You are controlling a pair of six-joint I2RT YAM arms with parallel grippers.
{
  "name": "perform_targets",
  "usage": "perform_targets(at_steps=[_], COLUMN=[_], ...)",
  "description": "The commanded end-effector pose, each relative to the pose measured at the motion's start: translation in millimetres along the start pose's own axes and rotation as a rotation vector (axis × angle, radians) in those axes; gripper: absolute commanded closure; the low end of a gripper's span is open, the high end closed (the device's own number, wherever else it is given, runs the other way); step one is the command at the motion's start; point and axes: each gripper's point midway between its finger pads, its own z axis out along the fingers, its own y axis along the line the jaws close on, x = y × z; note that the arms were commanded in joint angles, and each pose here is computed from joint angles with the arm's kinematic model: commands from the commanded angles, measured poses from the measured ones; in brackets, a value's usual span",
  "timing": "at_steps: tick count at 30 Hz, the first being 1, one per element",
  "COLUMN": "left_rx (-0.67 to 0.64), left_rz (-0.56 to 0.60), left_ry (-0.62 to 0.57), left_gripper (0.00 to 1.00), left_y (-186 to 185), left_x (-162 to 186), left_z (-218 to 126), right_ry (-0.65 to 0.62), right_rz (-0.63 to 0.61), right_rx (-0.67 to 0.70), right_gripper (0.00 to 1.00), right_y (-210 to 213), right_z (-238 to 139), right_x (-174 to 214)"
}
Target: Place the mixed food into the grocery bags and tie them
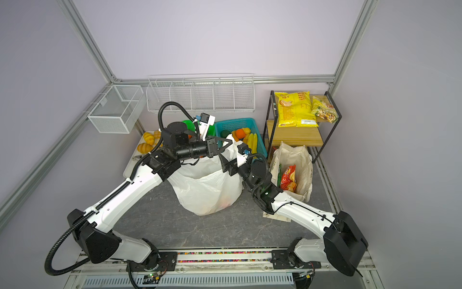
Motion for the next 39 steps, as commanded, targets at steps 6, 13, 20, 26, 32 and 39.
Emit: perform_targets(at_steps=[6,13,20,26,32,39], left_rx=[0.043,0.037,0.024,0.029,0.001,-0.007], left_rz=[-0.06,-0.08,-0.087,-0.091,-0.104,-0.071], left_ry=[-0.081,-0.091,-0.082,-0.075,-0.095,-0.075], left_gripper=[1.0,1.0,1.0,1.0,1.0,1.0], left_y=[-16,-11,-3,-2,12,20], left_x=[-15,-16,-13,-11,-17,-19], left_z=[-10,-16,-14,-14,-23,-26], right_ry=[0.038,0.201,0.143,0.139,0.282,0.274], right_rz=[0.12,0.052,0.014,0.032,0.059,0.023], right_rx=[0.451,0.361,0.191,0.168,0.194,-0.118], right_gripper=[0.2,0.34,0.16,0.12,0.31,0.05], right_y=[-68,-54,-29,-22,-33,8], right_z=[14,-4,-5,16,6,2], right_x=[22,104,54,54,129,57])
